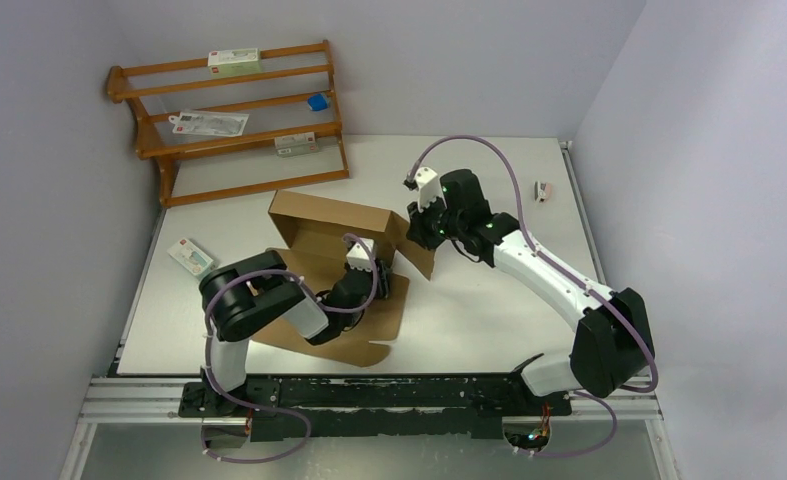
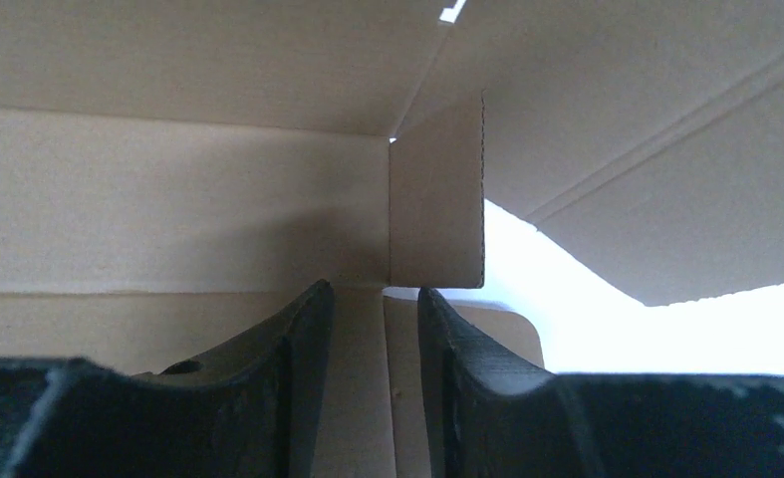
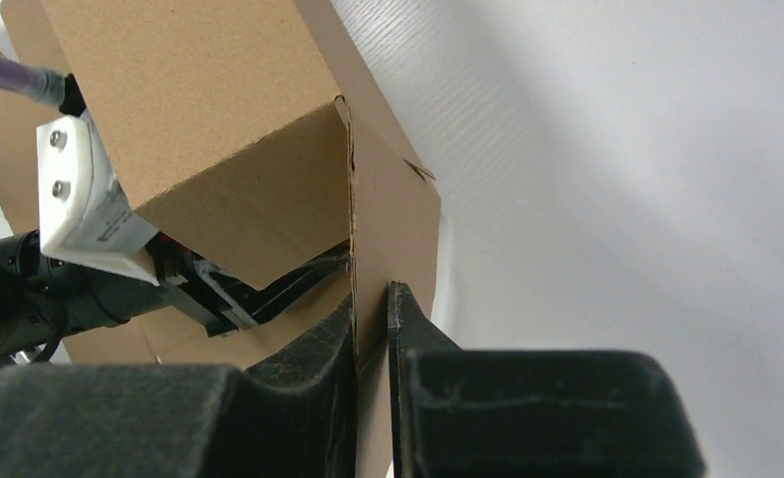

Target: Fold the paper box

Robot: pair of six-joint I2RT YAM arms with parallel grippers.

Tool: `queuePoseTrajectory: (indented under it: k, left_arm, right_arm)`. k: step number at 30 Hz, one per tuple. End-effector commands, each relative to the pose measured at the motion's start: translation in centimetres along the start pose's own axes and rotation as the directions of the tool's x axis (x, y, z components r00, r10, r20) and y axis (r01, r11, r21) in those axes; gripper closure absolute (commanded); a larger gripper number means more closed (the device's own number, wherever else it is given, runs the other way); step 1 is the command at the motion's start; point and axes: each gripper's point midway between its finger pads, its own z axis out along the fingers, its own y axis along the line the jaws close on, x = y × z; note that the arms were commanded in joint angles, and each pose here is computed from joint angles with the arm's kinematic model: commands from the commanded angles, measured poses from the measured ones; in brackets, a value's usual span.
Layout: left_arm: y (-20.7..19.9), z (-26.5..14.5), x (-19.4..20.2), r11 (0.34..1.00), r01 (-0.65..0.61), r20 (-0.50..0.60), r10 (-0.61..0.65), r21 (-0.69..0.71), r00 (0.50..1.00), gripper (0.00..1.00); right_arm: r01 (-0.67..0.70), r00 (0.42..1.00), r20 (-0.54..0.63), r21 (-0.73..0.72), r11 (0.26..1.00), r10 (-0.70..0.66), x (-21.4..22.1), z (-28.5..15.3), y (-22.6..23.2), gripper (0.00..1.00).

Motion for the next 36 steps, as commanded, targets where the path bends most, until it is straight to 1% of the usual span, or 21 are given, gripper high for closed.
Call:
queuePoseTrajectory:
  k: [1,3,6,10,13,16,20,23,26,27,28,32,36]
  left_arm:
    - [0.5,0.4,-1.0,0.989,0.15,0.042,-0.15,-0.004,0.988,0.56]
    - [0.8,0.2,-1.1,0.981,0.195,0.041,-0.195,-0.003,0.98,0.55]
    - [0.6,0.3,-1.1,0.968,0.248,0.025,-0.249,0.027,0.968,0.55]
    - [0.9,0.9,-0.3,0.963,0.271,-0.005,-0.271,0.012,0.963,0.57]
    - [1.4,1.0,0.5,0.954,0.301,-0.026,-0.301,0.001,0.953,0.6]
    - [1.5,1.3,1.3,0.952,0.306,-0.053,-0.306,-0.008,0.951,0.63]
    - [1.2,1.5,1.8,0.953,0.302,-0.07,-0.301,0.006,0.951,0.69]
    - [1.2,1.3,2.1,0.955,0.298,-0.078,-0.296,0.01,0.952,0.74]
    - [1.0,1.3,2.1,0.959,0.283,-0.085,-0.281,0.021,0.956,0.74]
    - [0.8,1.3,1.9,0.961,0.276,-0.082,-0.273,0.025,0.958,0.73]
    - [0.6,1.2,1.7,0.963,0.268,-0.083,-0.265,0.029,0.961,0.72]
    - [0.5,1.2,1.5,0.97,0.241,-0.092,-0.238,0.023,0.967,0.71]
    - [0.6,1.1,1.5,0.973,0.23,-0.094,-0.227,0.022,0.969,0.71]
  right_arm:
    - [-0.019,0.999,0.031,-0.025,1.0,0.02,-0.6,-0.4,1.2,0.87]
    - [-0.028,0.999,0.032,-0.019,0.999,0.029,-0.5,-0.3,1.3,0.87]
    - [-0.069,0.997,0.036,-0.01,0.998,0.07,-0.5,-0.1,1.3,0.87]
    - [-0.153,0.987,0.042,-0.001,0.988,0.153,-0.9,0.1,1.8,0.85]
    - [-0.225,0.973,0.061,0.037,0.974,0.223,-1.3,0.0,1.6,0.83]
    - [-0.318,0.945,0.106,0.063,0.946,0.31,-2.0,-0.1,1.4,0.8]
    - [-0.437,0.889,0.165,0.028,0.899,0.427,-2.9,-0.1,2.2,0.77]
    - [-0.49,0.856,0.198,0.016,0.871,0.478,-3.5,0.2,2.6,0.76]
    - [-0.516,0.836,0.219,0.001,0.856,0.504,-4.1,0.5,3.0,0.74]
    - [-0.521,0.83,0.224,-0.013,0.853,0.51,-4.4,0.5,3.2,0.71]
    - [-0.518,0.828,0.232,-0.033,0.855,0.511,-4.8,0.5,3.4,0.66]
    - [-0.482,0.843,0.216,-0.107,0.87,0.494,-4.8,0.4,4.7,0.5]
    - [-0.406,0.873,0.234,-0.134,0.904,0.427,-4.9,0.0,5.1,0.4]
